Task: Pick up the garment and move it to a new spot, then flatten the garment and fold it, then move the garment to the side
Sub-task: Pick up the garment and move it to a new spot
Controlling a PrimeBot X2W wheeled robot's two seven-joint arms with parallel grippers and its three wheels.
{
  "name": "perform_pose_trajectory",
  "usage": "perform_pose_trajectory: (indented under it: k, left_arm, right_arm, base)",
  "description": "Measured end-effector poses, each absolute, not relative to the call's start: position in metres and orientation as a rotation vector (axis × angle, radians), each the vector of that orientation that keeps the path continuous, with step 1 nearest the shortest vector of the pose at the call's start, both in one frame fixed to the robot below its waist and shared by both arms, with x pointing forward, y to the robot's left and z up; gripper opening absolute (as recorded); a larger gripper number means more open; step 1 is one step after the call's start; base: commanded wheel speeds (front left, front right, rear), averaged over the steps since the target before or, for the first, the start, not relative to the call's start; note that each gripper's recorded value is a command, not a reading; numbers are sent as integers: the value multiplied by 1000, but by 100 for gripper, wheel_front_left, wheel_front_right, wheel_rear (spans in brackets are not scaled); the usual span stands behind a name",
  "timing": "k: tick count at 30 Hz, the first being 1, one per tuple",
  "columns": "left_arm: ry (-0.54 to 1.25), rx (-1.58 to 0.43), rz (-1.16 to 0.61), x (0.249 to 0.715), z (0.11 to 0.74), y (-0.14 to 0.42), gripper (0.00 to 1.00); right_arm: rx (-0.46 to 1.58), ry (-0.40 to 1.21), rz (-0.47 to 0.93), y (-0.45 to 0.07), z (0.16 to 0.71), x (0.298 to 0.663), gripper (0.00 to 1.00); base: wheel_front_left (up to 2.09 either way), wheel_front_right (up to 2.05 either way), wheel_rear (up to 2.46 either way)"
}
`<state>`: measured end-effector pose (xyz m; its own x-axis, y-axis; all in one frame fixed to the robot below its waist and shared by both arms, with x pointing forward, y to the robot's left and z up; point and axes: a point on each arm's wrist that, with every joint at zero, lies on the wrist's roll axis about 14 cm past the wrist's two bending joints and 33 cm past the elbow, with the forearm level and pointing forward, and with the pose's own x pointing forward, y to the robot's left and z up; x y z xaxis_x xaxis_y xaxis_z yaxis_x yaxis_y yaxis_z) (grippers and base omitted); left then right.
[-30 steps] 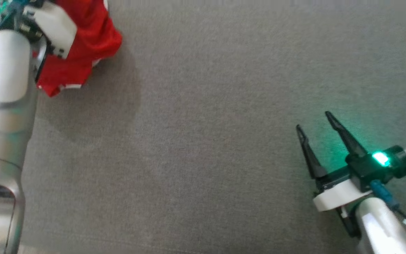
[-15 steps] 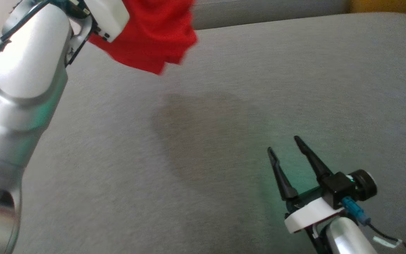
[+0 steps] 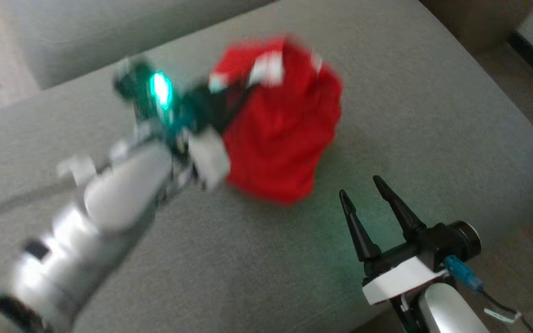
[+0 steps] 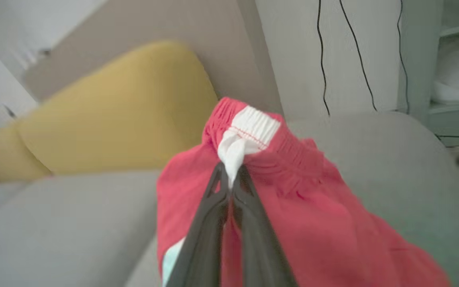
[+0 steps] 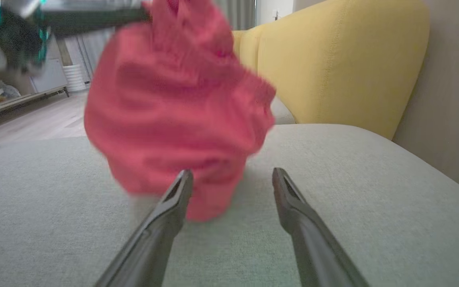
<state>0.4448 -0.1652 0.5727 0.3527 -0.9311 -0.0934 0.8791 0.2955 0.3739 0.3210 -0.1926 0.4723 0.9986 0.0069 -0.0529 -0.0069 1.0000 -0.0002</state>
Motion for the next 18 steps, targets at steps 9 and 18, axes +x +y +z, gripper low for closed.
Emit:
perform_pose_trajectory:
  k: [9,18]
  left_arm:
    - [182,242,-1130,409,418,-129,75]
    - [154,22,-689,410,440,-60,100]
  right_arm:
    - [4,108,-36,-206,457,327,100]
    - [49,100,-17,-201,453,339,100]
  base:
    - [0,0,0]
    - [0,0,0]
